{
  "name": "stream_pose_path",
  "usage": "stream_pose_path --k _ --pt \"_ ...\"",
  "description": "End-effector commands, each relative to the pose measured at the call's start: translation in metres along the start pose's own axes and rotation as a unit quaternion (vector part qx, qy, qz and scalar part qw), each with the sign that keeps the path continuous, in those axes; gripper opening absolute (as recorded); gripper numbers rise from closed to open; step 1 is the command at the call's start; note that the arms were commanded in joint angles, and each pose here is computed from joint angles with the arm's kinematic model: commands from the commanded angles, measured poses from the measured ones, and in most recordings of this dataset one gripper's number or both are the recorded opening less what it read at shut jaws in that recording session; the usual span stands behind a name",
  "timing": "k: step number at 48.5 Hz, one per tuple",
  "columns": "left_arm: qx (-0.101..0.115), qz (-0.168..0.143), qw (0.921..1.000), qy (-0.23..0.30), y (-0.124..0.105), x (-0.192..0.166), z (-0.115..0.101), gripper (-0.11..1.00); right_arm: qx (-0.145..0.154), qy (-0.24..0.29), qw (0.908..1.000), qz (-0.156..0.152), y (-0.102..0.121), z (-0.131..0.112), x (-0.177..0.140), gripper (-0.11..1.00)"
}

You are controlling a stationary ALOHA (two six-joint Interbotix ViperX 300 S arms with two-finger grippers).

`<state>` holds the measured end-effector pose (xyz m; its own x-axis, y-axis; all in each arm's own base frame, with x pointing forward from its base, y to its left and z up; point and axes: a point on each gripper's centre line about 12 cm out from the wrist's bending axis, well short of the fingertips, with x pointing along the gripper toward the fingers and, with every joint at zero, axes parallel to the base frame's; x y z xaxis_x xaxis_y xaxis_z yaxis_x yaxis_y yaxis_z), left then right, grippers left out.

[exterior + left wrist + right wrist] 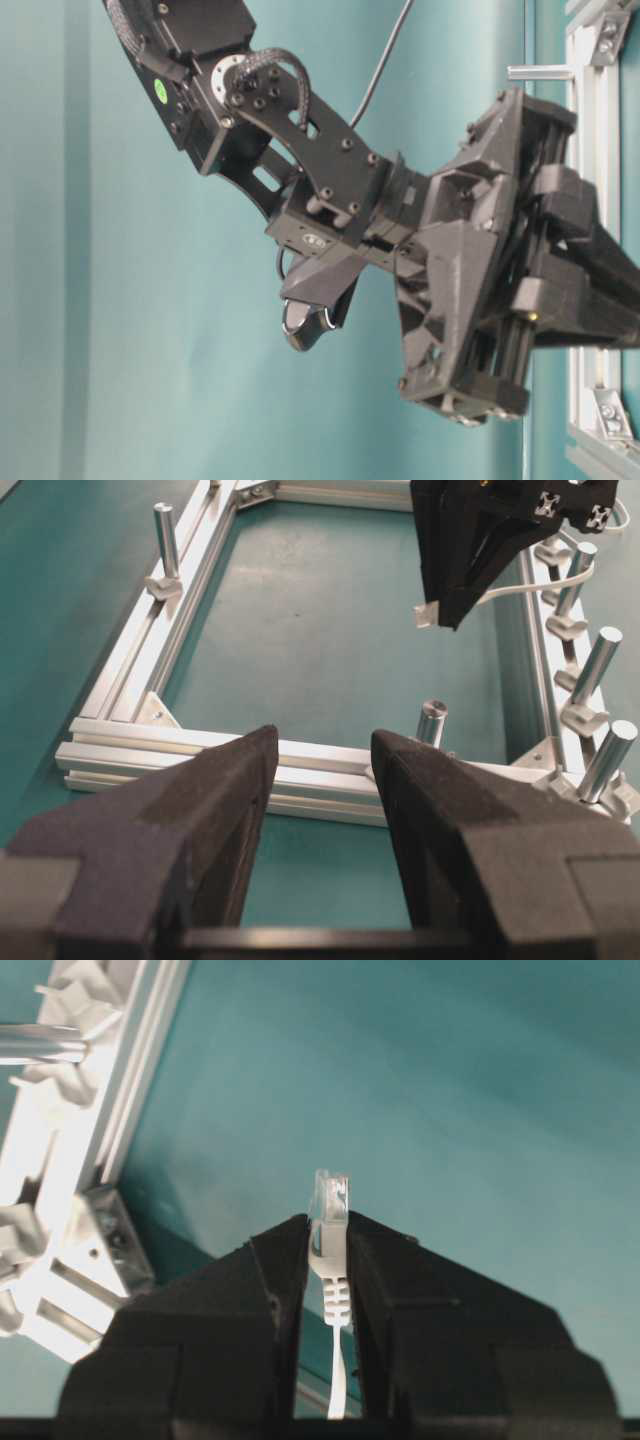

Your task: Move the cable alternately left and right between 8 closely spaced pins so it hooks onto each one.

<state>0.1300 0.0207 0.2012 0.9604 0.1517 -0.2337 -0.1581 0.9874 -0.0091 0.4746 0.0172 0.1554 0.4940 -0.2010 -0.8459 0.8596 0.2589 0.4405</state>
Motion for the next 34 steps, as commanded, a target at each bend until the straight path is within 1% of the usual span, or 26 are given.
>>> stream_pose_path --k 1,11,25,29,34 --pt "0.002 0.002 1.0 -0.003 0.001 0.001 0.004 0.48 0.005 -0.005 0.9995 0.031 0.014 0.009 -0.009 0.15" --pt "0.002 0.002 1.0 -0.003 0.001 0.001 0.004 0.48 0.008 -0.008 0.9988 0.047 0.03 0.013 0.001 0.15" --pt "0.002 0.002 1.0 -0.003 0.001 0.001 0.004 0.48 -0.019 -0.016 0.9974 0.068 0.056 0.019 0.008 0.15" --pt "0.002 0.002 1.0 -0.003 0.001 0.001 0.004 0.48 -0.022 -0.016 0.9971 0.07 0.059 0.019 0.01 0.15" --pt "0.002 0.002 1.0 -0.003 0.001 0.001 0.004 0.48 -0.019 -0.014 0.9973 0.07 0.06 0.018 0.011 0.15"
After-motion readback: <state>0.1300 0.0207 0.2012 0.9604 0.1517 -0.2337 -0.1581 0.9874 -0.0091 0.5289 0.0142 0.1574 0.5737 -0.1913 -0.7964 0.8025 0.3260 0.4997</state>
